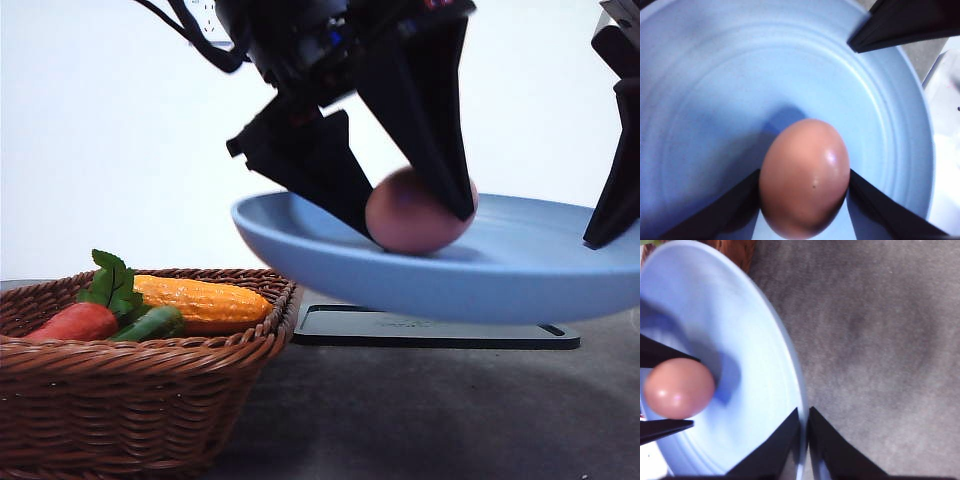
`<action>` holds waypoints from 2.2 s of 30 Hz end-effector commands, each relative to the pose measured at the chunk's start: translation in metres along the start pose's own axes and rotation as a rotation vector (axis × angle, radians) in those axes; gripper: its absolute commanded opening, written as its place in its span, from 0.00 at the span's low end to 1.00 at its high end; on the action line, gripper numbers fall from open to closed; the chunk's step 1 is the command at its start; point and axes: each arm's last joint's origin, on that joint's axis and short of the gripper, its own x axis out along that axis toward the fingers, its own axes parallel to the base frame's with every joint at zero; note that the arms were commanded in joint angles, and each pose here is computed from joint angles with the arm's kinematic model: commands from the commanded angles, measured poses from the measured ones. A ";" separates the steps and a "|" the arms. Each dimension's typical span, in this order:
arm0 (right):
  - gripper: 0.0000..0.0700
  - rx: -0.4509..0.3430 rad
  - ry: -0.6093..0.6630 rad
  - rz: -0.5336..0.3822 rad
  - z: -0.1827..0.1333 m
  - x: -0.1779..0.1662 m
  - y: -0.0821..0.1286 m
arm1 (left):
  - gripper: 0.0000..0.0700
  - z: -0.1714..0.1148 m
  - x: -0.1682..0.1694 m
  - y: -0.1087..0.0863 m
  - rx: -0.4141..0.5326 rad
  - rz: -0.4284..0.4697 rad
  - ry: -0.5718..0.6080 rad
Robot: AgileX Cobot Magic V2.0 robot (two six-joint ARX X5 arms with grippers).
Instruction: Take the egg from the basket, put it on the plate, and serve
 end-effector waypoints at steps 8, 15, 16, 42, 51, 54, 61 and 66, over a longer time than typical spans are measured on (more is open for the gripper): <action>0.00 0.004 0.002 0.017 0.004 -0.001 0.003 | 0.64 0.006 0.000 -0.007 0.020 -0.011 -0.011; 0.00 0.032 0.061 0.006 0.002 0.004 -0.001 | 0.63 0.027 -0.035 -0.014 0.042 0.028 -0.056; 0.00 0.035 0.068 0.004 0.002 0.005 -0.002 | 0.63 0.029 -0.043 -0.015 0.055 0.051 -0.066; 0.00 0.080 0.000 -0.072 0.180 0.015 -0.046 | 0.63 -0.036 -0.237 0.014 -0.100 0.609 -0.386; 0.00 0.153 0.045 -0.079 0.227 0.063 -0.089 | 0.63 -0.058 -0.268 0.008 -0.152 0.700 -0.511; 0.00 0.166 0.060 -0.081 0.231 0.074 -0.099 | 0.63 -0.062 -0.272 0.008 -0.162 0.742 -0.523; 0.00 0.169 0.063 -0.162 0.232 0.080 -0.106 | 0.63 -0.068 -0.273 0.009 -0.199 0.770 -0.502; 0.00 0.167 0.066 -0.181 0.232 0.079 -0.107 | 0.63 -0.068 -0.273 0.009 -0.207 0.768 -0.503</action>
